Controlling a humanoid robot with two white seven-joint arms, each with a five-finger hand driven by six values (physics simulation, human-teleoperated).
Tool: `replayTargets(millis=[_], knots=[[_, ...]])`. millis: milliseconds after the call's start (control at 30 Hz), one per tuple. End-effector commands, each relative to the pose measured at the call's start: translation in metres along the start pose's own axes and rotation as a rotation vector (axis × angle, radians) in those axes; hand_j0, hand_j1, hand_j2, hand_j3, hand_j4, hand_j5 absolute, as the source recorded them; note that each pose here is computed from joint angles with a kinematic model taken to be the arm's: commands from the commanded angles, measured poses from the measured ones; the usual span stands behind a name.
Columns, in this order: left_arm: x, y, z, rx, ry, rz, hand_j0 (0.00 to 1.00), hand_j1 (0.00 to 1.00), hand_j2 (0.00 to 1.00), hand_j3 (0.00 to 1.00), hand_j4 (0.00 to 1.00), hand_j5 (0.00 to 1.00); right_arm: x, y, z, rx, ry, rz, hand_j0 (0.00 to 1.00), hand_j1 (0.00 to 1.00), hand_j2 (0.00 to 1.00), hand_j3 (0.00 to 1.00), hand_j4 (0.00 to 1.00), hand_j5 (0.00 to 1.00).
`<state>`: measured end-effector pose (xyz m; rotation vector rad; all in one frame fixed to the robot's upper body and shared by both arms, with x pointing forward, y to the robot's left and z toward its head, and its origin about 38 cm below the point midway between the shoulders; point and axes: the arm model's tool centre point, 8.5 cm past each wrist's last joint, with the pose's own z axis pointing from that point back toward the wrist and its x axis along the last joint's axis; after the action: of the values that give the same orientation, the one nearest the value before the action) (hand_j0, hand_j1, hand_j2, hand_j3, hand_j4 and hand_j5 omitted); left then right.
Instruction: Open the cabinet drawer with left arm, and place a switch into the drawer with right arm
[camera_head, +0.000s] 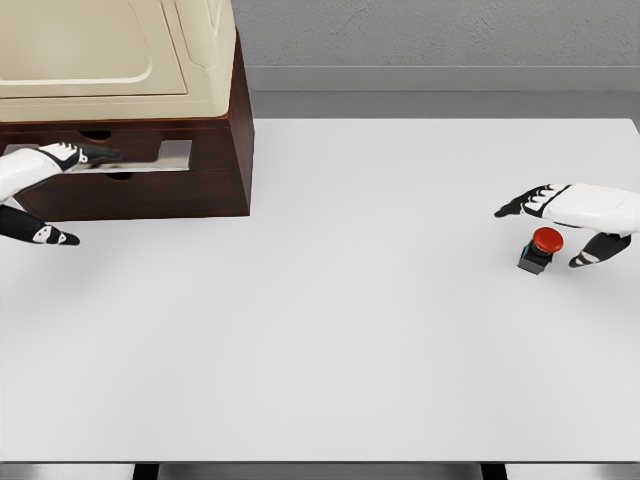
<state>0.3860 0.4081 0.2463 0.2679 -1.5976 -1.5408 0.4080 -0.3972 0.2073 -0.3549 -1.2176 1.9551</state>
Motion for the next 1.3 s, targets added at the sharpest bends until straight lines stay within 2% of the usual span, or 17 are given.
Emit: replayTargets(millis=[0, 167, 467, 600, 833, 1200, 1267], knots=[[-0.003, 0.001, 0.001, 0.009, 0.008, 0.012, 1.00, 1.00, 1.00, 1.00, 1.00, 1.00, -0.001, -0.001, 0.002, -0.003, 0.005, -0.003, 1.00, 1.00, 1.00, 1.00, 1.00, 1.00], [-0.009, 0.000, 0.001, 0.017, 0.023, 0.023, 1.00, 1.00, 1.00, 1.00, 1.00, 1.00, -0.001, -0.002, 0.002, -0.007, 0.005, -0.004, 1.00, 1.00, 1.00, 1.00, 1.00, 1.00], [-0.008, -0.005, -0.006, 0.018, 0.007, 0.035, 1.00, 1.00, 1.00, 1.00, 1.00, 1.00, 0.001, -0.006, 0.003, -0.011, 0.002, 0.008, 1.00, 1.00, 1.00, 1.00, 1.00, 1.00], [-0.008, -0.005, -0.007, 0.019, 0.005, 0.036, 1.00, 1.00, 1.00, 1.00, 1.00, 1.00, -0.004, -0.010, 0.016, -0.004, 0.025, 0.017, 1.00, 1.00, 1.00, 1.00, 1.00, 1.00], [-0.010, -0.006, -0.007, 0.023, 0.010, 0.040, 1.00, 1.00, 1.00, 1.00, 1.00, 1.00, 0.005, -0.017, 0.020, 0.002, 0.010, 0.057, 1.00, 1.00, 1.00, 1.00, 1.00, 1.00], [-0.018, -0.010, -0.009, 0.027, 0.026, 0.053, 1.00, 1.00, 1.00, 1.00, 1.00, 1.00, 0.015, -0.020, 0.020, -0.011, -0.023, 0.059, 1.00, 1.00, 1.00, 1.00, 1.00, 1.00], [-0.018, -0.010, -0.009, 0.027, 0.026, 0.053, 0.95, 0.95, 0.95, 0.95, 0.95, 0.95, 0.014, -0.025, 0.025, -0.032, -0.019, 0.058, 1.00, 1.00, 1.00, 1.00, 1.00, 1.00]])
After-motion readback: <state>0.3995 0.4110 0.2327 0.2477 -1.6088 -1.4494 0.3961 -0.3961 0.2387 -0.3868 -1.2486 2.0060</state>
